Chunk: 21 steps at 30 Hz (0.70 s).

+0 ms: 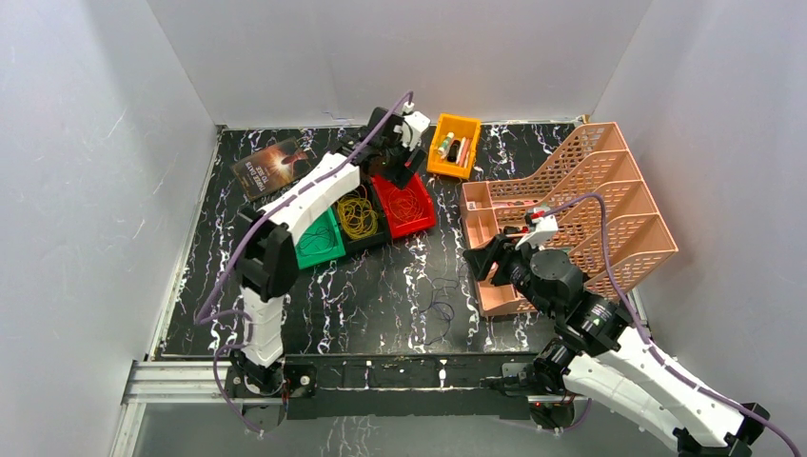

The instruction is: Untangle the cables

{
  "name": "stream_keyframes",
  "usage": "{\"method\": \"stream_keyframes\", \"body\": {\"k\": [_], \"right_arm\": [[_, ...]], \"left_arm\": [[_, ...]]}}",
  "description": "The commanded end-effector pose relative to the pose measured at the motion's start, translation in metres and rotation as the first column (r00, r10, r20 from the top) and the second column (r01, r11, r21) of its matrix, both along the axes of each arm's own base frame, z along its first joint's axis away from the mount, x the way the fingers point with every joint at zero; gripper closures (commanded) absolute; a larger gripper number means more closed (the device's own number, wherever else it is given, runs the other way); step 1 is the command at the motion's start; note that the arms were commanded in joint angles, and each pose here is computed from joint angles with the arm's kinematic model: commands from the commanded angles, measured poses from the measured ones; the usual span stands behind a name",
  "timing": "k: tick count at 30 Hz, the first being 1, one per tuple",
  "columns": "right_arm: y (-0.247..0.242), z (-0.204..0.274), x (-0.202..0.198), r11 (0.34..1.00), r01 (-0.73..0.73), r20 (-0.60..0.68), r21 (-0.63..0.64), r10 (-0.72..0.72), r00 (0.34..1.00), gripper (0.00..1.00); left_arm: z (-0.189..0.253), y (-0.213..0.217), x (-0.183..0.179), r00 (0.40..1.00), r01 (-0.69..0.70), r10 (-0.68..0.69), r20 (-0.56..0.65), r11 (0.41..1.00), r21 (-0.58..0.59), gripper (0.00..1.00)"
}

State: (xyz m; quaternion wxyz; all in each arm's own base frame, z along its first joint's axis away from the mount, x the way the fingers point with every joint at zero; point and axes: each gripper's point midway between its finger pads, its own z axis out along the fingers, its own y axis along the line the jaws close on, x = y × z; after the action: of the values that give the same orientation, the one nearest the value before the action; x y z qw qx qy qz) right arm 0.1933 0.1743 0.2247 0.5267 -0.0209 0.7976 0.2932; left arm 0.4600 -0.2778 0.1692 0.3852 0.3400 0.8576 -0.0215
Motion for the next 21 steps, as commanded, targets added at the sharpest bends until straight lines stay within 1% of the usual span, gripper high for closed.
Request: {"method": "stream_keyframes", "body": {"k": [1, 2, 5, 8, 10, 12, 13, 16, 21], "right_arm": [[0.001, 0.011, 0.007, 0.999, 0.025, 0.028, 0.025, -0.026, 0.999, 0.31], [0.002, 0.01, 0.008, 0.999, 0.027, 0.023, 0.02, -0.027, 0.999, 0.31], [0.001, 0.006, 0.009, 0.999, 0.034, 0.01, 0.005, -0.034, 0.999, 0.31], [0.0, 0.005, 0.01, 0.999, 0.041, 0.004, -0.003, -0.041, 0.999, 0.31], [-0.001, 0.005, 0.01, 0.999, 0.047, 0.005, -0.005, -0.047, 0.999, 0.31], [-0.002, 0.004, 0.011, 0.998, 0.056, 0.003, -0.011, -0.056, 0.998, 0.32], [-0.004, 0.003, 0.011, 0.998, 0.065, 0.002, -0.013, -0.065, 0.998, 0.31], [-0.01, 0.007, 0.012, 0.995, 0.098, 0.011, 0.0, -0.098, 0.995, 0.31], [-0.019, 0.013, 0.012, 0.99, 0.134, 0.033, 0.039, -0.135, 0.99, 0.31]], "left_arm": [[0.059, -0.01, -0.038, 0.993, 0.116, -0.109, 0.046, 0.978, -0.175, 0.21], [0.059, -0.009, -0.047, 0.993, 0.12, -0.114, 0.043, 0.972, -0.201, 0.18], [0.071, 0.003, -0.062, 0.997, 0.059, -0.042, 0.066, 0.96, -0.273, 0.11], [0.08, 0.013, -0.085, 0.999, 0.005, 0.012, 0.046, 0.935, -0.355, 0.02], [0.078, 0.018, -0.099, 0.999, -0.044, 0.047, 0.0, 0.916, -0.398, 0.02], [0.075, 0.014, -0.119, 0.996, -0.086, 0.061, -0.067, 0.883, -0.462, 0.02], [0.07, 0.013, -0.13, 0.994, -0.097, 0.062, -0.088, 0.874, -0.475, 0.02], [0.05, 0.011, -0.162, 0.988, -0.139, 0.09, -0.127, 0.877, -0.46, 0.02], [0.02, -0.001, -0.209, 0.965, -0.22, 0.108, -0.239, 0.83, -0.513, 0.02]]}}
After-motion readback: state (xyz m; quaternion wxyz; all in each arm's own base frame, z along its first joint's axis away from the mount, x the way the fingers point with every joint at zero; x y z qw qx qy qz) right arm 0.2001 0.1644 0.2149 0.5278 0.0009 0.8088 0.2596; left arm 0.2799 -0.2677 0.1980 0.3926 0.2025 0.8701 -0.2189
